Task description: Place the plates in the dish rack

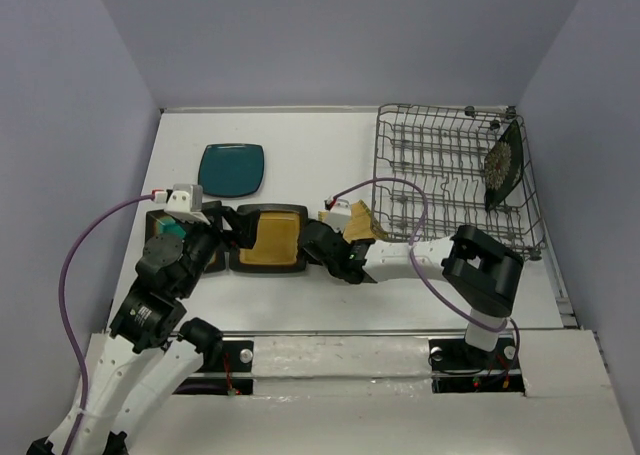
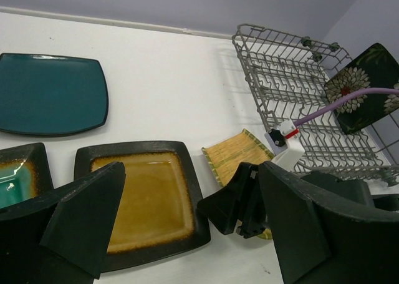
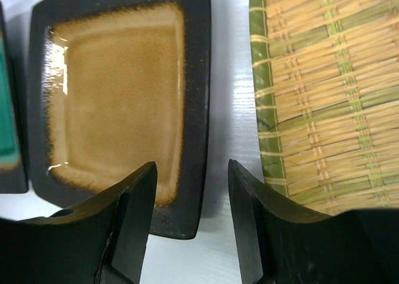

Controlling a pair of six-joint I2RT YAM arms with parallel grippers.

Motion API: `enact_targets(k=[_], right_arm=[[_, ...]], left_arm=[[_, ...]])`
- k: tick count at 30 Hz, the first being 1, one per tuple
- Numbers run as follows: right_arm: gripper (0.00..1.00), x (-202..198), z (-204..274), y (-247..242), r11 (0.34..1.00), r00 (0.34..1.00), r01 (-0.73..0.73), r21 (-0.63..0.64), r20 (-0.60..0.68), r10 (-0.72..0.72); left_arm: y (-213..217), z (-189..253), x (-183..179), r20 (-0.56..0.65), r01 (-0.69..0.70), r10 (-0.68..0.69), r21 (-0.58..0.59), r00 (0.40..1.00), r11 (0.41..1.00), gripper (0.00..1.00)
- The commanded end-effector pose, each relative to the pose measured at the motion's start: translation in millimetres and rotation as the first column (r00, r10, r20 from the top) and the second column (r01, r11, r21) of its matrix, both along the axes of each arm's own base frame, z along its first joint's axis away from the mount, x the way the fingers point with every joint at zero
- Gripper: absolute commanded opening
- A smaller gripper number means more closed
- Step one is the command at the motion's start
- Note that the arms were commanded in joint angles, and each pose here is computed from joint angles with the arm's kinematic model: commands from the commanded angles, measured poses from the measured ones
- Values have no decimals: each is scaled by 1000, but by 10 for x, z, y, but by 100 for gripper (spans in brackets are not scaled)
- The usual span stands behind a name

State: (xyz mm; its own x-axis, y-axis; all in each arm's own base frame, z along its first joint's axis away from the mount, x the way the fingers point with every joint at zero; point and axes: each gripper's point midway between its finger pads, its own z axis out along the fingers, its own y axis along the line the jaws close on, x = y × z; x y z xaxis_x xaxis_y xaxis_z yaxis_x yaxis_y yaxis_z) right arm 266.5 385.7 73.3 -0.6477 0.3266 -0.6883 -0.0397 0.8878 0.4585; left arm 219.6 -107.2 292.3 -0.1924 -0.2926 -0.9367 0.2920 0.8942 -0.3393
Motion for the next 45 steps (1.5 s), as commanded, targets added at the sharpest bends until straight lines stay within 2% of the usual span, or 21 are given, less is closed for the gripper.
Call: enact_targets(k=[1, 11, 18, 22, 27, 30, 34, 40, 45], right_arm=[[55, 49, -10, 127, 999, 999, 34, 27, -7, -34], [53, 75, -290, 245, 999, 998, 45, 14, -46, -44], [46, 88, -513, 175, 995, 994, 101, 26, -55, -99], [40, 79, -564, 160, 993, 993, 109, 42, -58, -107], [24, 38, -719, 107, 992, 990, 112, 64, -89, -106], [18, 23, -753, 81, 991, 990, 114, 68, -90, -108], [7, 37, -674, 14, 990, 991, 124, 67, -66, -120], [7, 77, -357, -59, 992, 993, 113, 58, 22, -115], [7, 66, 197, -9, 994, 990, 48, 96, 130, -60]], left_arm=[[-6, 87, -16, 37, 8, -7, -8, 999, 1000, 99], [-32, 80, -18, 35, 20, -20, -5, 999, 1000, 99], [-19, 55, 3, 24, 8, -8, 0, 1000, 1000, 99], [-15, 45, 15, 19, 3, -3, 3, 1000, 1000, 99], [-8, 28, 34, 11, -2, 2, 5, 1000, 1000, 99], [-1, 28, 42, 11, -5, 5, 5, 1000, 1000, 99], [-5, 32, 42, 12, -2, 2, 4, 1000, 1000, 99], [-2, 42, 38, 16, 0, 0, 1, 1000, 1000, 99], [0, 56, 26, 23, 3, -3, -3, 1000, 1000, 99]])
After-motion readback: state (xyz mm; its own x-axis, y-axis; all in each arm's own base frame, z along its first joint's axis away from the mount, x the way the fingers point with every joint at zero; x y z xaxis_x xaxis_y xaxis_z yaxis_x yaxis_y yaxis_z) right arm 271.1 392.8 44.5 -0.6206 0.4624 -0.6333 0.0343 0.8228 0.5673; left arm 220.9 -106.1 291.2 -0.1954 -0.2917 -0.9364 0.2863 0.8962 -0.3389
